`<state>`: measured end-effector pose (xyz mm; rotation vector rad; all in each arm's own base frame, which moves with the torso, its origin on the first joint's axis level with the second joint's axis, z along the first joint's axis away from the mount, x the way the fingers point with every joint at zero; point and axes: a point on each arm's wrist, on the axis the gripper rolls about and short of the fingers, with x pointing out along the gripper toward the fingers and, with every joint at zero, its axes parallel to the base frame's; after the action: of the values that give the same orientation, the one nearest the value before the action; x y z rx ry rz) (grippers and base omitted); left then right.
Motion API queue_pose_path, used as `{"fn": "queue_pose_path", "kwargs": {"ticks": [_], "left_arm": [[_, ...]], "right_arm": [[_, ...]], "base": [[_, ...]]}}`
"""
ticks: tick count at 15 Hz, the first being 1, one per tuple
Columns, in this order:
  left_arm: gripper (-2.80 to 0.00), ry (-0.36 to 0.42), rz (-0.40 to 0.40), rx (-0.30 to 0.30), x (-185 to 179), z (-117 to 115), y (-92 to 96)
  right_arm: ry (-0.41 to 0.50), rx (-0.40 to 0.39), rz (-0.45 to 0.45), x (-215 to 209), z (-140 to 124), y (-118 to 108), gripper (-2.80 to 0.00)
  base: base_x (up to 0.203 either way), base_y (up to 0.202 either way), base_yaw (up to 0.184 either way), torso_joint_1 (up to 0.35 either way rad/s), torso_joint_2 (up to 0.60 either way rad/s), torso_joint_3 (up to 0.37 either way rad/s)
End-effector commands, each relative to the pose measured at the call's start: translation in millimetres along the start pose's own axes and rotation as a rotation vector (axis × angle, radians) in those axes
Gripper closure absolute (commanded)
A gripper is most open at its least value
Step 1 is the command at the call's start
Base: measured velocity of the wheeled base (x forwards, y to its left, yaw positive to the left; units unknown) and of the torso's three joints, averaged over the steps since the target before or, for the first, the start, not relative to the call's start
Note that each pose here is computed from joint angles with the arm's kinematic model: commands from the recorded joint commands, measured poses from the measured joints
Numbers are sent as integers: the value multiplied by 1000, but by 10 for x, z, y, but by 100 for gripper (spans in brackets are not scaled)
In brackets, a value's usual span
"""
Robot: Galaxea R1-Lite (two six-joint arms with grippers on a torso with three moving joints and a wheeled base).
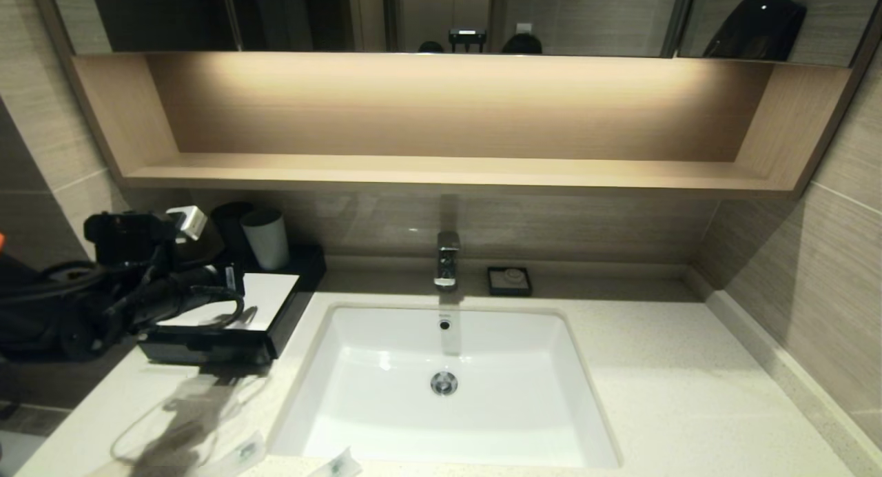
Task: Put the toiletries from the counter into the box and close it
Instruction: Place the cup on the storage box, then open the drawer
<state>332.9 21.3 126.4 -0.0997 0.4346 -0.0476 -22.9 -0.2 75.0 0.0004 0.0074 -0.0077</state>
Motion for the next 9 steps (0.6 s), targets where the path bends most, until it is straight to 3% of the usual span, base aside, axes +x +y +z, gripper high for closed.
{"fn": "queue_pose_path", "kwargs": {"ticks": [1,5,9], "left_arm": [[0,2,22,-3,-278,15,-13],[0,60,146,-16,-437,-163,69],[0,103,180,-32,-625,-339,120]], "right_arm": [[0,0,0,0,-1,0,0],[0,0,0,0,-1,0,0],[0,0,0,0,-1,0,0]], "base": [[0,0,0,0,0,0],[0,0,0,0,0,0],[0,0,0,0,0,0]]}}
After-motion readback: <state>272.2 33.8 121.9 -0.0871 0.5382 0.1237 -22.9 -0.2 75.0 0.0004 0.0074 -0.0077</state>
